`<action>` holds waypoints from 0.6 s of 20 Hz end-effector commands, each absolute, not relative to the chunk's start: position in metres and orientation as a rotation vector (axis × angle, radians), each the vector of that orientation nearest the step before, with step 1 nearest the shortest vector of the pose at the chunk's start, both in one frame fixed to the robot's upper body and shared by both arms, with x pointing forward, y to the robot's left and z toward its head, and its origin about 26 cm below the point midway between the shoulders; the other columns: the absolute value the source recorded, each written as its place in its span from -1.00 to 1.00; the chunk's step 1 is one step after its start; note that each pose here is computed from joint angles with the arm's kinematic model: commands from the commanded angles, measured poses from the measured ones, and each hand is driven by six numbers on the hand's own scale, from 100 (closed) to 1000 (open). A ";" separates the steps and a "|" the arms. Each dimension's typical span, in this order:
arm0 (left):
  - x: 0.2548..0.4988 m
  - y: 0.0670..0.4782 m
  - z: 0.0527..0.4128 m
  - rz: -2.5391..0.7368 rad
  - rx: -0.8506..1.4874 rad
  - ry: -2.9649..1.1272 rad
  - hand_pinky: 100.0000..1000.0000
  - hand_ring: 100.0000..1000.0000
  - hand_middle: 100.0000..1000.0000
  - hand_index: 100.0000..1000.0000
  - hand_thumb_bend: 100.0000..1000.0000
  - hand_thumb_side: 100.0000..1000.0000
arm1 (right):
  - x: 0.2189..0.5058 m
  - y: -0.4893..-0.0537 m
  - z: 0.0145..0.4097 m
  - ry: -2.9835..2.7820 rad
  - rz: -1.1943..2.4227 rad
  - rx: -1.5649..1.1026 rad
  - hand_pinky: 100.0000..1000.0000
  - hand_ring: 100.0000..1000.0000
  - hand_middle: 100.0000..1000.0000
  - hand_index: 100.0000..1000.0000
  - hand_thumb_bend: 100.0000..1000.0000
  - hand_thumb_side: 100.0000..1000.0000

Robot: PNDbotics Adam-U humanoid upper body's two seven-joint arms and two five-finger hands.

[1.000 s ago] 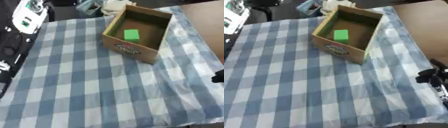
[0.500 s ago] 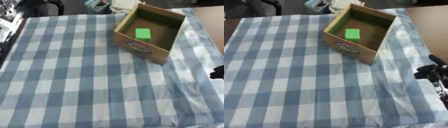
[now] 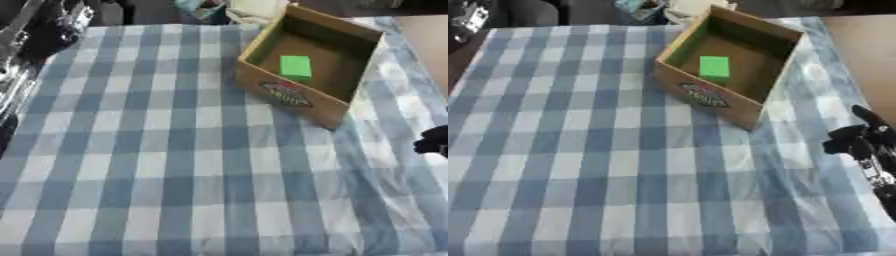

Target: Pick up objects on the table and place them in the box.

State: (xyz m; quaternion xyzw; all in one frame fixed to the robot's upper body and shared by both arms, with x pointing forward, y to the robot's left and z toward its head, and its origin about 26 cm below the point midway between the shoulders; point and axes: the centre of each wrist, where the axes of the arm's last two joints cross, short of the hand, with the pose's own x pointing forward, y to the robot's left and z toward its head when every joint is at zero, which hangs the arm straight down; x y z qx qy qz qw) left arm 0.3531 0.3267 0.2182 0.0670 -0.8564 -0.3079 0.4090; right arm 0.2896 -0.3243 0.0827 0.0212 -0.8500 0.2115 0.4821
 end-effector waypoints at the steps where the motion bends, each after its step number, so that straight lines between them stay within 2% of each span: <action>1: 0.342 0.328 0.224 -0.727 0.142 -2.180 0.63 0.37 0.25 0.73 -1.00 0.22 | 0.291 -0.326 0.090 -2.095 0.521 0.043 0.25 0.25 0.23 0.96 -1.00 0.12; 11: 0.329 0.326 0.190 -0.529 0.082 -2.120 0.62 0.34 0.21 0.70 -1.00 0.29 | 0.292 -0.326 0.091 -2.102 0.516 0.043 0.25 0.25 0.23 0.96 -1.00 0.12; 12: 0.328 0.326 0.188 -0.522 0.079 -2.115 0.61 0.33 0.20 0.70 -1.00 0.37 | 0.292 -0.326 0.091 -2.102 0.515 0.043 0.25 0.25 0.23 0.96 -1.00 0.12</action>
